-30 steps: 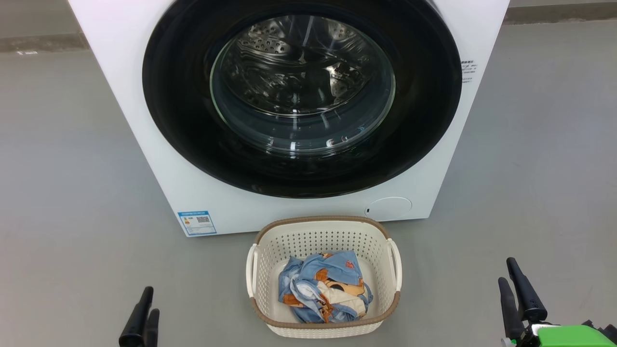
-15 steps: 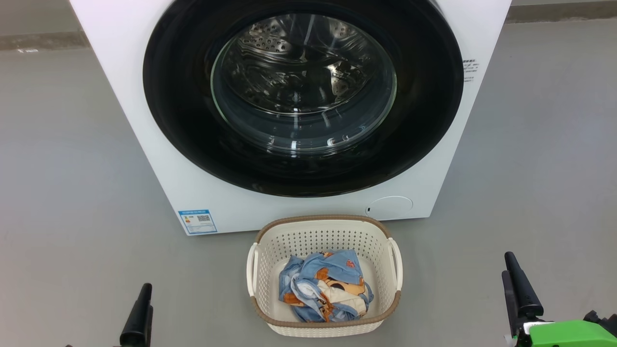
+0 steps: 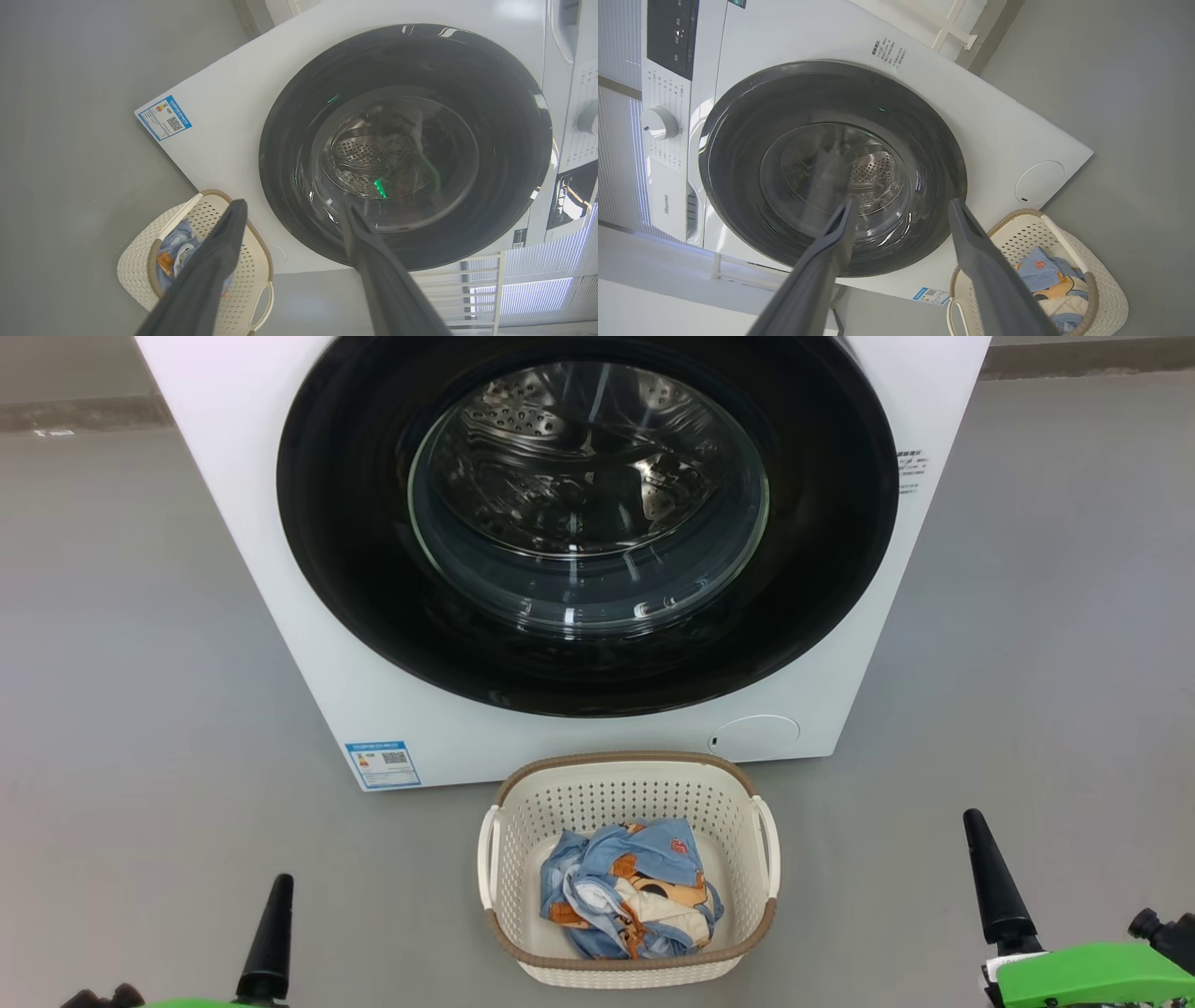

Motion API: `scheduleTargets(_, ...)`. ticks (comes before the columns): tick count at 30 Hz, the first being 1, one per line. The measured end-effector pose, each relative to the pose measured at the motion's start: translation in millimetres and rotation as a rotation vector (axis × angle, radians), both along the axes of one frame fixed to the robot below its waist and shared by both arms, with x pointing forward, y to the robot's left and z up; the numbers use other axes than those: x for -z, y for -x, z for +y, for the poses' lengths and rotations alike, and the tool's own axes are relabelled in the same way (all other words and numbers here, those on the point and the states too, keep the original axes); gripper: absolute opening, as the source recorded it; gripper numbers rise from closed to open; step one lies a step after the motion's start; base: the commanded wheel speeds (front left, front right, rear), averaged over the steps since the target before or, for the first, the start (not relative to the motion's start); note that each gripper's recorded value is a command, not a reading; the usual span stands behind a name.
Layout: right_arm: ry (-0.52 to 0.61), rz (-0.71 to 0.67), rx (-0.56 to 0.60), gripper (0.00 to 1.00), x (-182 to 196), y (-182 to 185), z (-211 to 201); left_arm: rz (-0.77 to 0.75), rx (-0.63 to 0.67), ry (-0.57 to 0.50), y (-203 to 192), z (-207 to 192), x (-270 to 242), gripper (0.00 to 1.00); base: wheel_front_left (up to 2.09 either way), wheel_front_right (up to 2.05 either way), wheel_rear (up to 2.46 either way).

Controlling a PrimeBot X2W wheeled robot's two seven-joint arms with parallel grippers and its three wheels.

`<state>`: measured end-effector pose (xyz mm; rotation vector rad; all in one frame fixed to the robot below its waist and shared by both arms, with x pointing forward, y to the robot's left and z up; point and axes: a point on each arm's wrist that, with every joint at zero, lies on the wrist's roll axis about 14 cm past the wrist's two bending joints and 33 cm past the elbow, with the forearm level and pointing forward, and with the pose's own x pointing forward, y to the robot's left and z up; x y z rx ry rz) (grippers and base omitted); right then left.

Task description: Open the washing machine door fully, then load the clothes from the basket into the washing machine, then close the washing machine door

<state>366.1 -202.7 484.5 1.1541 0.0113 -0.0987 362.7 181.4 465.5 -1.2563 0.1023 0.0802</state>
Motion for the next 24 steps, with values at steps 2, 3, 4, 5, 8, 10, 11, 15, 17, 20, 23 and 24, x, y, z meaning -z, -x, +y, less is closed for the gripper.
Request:
scheduleTargets(2, 0.037, -0.005, -0.004, 1.00, -2, 0, 1, -0.007, 0.003, -0.039, 0, 1, -2, 1.00, 0.00, 0.00, 0.00)
scheduleTargets(3, 0.056, -0.007, -0.007, 1.00, -3, -1, 1, -0.009, 0.005, -0.056, -1, 1, -3, 1.00, 0.00, 0.00, 0.00)
scheduleTargets(4, 0.076, -0.008, -0.010, 1.00, -3, -1, 2, -0.014, 0.007, -0.077, -1, 2, -4, 1.00, 0.00, 0.00, 0.00)
scheduleTargets(5, 0.093, -0.009, -0.013, 1.00, -4, -1, 2, -0.018, 0.012, -0.098, -1, 1, -5, 1.00, 0.00, 0.00, 0.00)
scheduleTargets(8, 0.151, -0.013, -0.021, 1.00, -6, -1, 4, -0.027, 0.018, -0.148, -2, 1, -7, 1.00, 0.00, 0.00, 0.00)
scheduleTargets(10, 0.195, -0.018, -0.026, 1.00, -8, -2, 5, -0.033, 0.023, -0.179, -2, 1, -9, 1.00, 0.00, 0.00, 0.00)
scheduleTargets(11, 0.216, -0.019, -0.030, 1.00, -9, -2, 6, -0.038, 0.024, -0.198, -2, 1, -10, 1.00, 0.00, 0.00, 0.00)
scheduleTargets(15, 0.304, -0.027, -0.042, 1.00, -11, -3, 8, -0.056, 0.034, -0.270, -3, 1, -15, 1.00, 0.00, 0.00, 0.00)
scheduleTargets(17, 0.356, -0.030, -0.054, 1.00, -12, -4, 10, -0.064, 0.038, -0.307, -4, 1, -17, 1.00, 0.00, 0.00, 0.00)
scheduleTargets(20, 0.447, -0.035, -0.077, 1.00, -13, -4, 14, -0.080, 0.043, -0.379, -4, 2, -21, 1.00, 0.00, 0.00, 0.00)
scheduleTargets(23, 0.509, -0.043, -0.088, 1.00, -15, -5, 16, -0.094, 0.045, -0.427, -4, 2, -24, 1.00, 0.00, 0.00, 0.00)
scheduleTargets(24, 0.531, -0.046, -0.090, 1.00, -16, -5, 16, -0.098, 0.047, -0.445, -4, 2, -25, 1.00, 0.00, 0.00, 0.00)
